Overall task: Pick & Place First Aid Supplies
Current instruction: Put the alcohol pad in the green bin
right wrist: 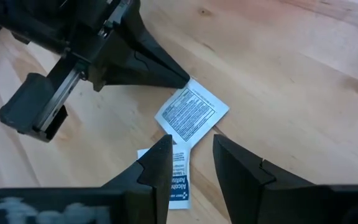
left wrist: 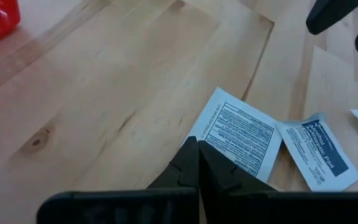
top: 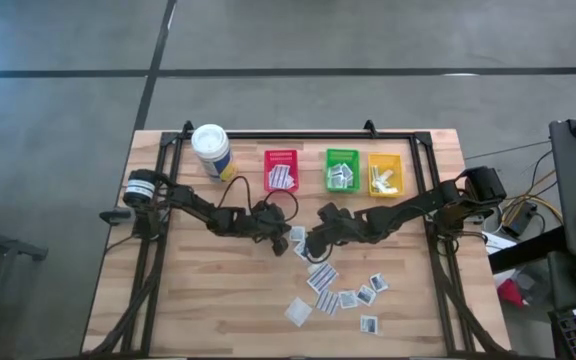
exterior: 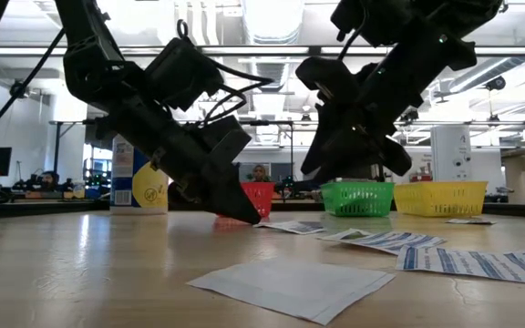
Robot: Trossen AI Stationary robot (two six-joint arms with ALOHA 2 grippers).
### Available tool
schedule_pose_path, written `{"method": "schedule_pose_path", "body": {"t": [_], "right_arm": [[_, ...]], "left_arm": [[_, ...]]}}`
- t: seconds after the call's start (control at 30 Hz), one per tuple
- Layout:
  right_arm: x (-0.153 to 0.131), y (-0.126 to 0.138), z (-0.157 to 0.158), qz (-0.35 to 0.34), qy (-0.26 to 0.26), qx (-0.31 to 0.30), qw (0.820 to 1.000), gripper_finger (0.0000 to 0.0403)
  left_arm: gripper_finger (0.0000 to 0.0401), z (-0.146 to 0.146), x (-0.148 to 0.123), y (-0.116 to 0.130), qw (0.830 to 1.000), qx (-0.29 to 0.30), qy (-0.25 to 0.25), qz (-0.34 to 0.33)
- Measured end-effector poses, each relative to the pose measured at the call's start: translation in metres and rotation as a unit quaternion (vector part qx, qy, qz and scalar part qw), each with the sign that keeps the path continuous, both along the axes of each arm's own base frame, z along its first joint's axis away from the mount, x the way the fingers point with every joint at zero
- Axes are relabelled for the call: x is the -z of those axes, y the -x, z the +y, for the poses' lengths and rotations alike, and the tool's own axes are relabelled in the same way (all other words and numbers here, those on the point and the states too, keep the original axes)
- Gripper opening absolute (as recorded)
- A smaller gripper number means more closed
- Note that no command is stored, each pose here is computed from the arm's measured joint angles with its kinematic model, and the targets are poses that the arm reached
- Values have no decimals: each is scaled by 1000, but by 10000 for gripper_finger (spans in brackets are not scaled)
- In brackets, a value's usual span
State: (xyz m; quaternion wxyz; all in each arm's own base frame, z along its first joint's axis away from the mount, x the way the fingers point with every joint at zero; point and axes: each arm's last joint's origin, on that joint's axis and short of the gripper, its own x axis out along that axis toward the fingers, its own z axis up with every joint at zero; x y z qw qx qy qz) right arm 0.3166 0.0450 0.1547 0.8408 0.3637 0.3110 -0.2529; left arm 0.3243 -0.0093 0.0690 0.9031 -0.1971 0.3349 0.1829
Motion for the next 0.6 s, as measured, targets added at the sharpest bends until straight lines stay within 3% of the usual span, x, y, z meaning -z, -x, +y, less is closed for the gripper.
{"method": "schedule_pose_path", "body": {"t": [0.2, 0.6], "right_arm": [[2, 0, 0, -2, -15, 15, 1000, 114], [40, -19, -1, -1, -19, 26, 999, 110]], "left_arm": [[0, -2, 0, 0, 1000, -5, 17, -2], [0, -1, 3, 4, 1000, -16, 11, 22]]}}
